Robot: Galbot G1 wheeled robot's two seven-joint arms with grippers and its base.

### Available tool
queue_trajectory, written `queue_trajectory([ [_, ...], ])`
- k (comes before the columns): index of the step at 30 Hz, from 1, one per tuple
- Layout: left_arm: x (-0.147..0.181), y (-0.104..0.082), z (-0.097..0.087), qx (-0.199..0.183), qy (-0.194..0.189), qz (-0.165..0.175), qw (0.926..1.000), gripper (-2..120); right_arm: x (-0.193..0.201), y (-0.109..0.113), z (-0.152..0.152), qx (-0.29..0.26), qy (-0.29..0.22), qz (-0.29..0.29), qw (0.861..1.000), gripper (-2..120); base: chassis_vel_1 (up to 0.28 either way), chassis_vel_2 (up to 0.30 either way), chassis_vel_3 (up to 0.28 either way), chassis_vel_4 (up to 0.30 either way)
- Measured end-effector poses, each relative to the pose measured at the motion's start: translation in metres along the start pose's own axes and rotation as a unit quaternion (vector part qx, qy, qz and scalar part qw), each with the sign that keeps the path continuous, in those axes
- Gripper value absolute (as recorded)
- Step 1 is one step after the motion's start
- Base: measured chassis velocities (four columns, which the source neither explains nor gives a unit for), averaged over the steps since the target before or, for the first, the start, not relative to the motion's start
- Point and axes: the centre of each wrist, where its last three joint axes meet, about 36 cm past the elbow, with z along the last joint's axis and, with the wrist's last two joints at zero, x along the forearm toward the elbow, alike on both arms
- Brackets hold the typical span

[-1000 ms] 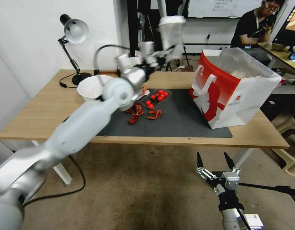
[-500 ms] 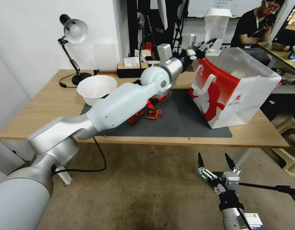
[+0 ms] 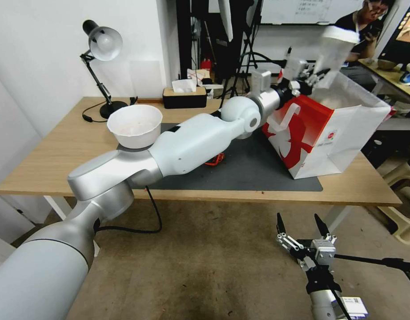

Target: Pick up the trash from the table and place it into the takeout bag.

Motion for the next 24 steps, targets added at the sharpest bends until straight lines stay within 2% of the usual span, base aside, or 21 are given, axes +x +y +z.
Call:
queue_trajectory([
  [1,-0.001,0.003,0.002,-0.023,0.007,0.003,0.9997,5,0.0,0.0,0.0,-0.001,0.0,0.0,1.0,100,0.0,0.0,0.0,0.0],
  [5,-0.003,0.006,0.003,-0.043,0.016,0.003,0.999,5,0.0,0.0,0.0,-0.001,-0.001,0.0,1.0,100,0.0,0.0,0.0,0.0],
  [8,-0.003,0.008,0.003,-0.055,0.02,0.003,0.9983,10,0.0,-0.001,0.0,-0.001,-0.001,0.001,1.0,100,0.0,0.0,0.0,0.0],
  [10,-0.003,0.009,0.002,-0.062,0.021,0.004,0.9979,23,0.0,-0.001,0.001,-0.001,-0.002,0.001,1.0,100,0.0,0.0,0.0,0.0],
  [12,-0.003,0.009,0.002,-0.063,0.021,0.004,0.9978,27,0.0,-0.001,0.002,-0.001,-0.002,0.0,1.0,100,0.0,0.0,0.0,0.0],
  [16,0.0,0.011,0.0,-0.069,0.02,0.004,0.9974,46,0.0,0.0,0.001,-0.004,-0.003,0.0,1.0,100,0.0,0.0,0.0,0.0],
  [17,0.0,0.011,0.0,-0.069,0.02,0.004,0.9974,46,0.0,0.0,0.001,-0.004,-0.003,0.0,1.0,100,0.0,0.0,0.0,0.0],
  [20,0.005,0.016,-0.001,-0.072,0.021,0.003,0.9972,59,0.0,0.001,0.0,-0.004,-0.005,0.0,1.0,100,0.0,0.0,0.0,0.0],
  [21,0.005,0.016,-0.001,-0.072,0.021,0.003,0.9972,59,0.0,0.001,0.0,-0.004,-0.005,0.0,1.0,100,0.0,0.0,0.0,0.0],
  [24,0.012,0.019,-0.001,-0.076,0.022,0.005,0.9968,73,-0.001,0.001,0.0,-0.005,-0.005,0.0,1.0,100,0.0,0.0,0.0,0.0],
])
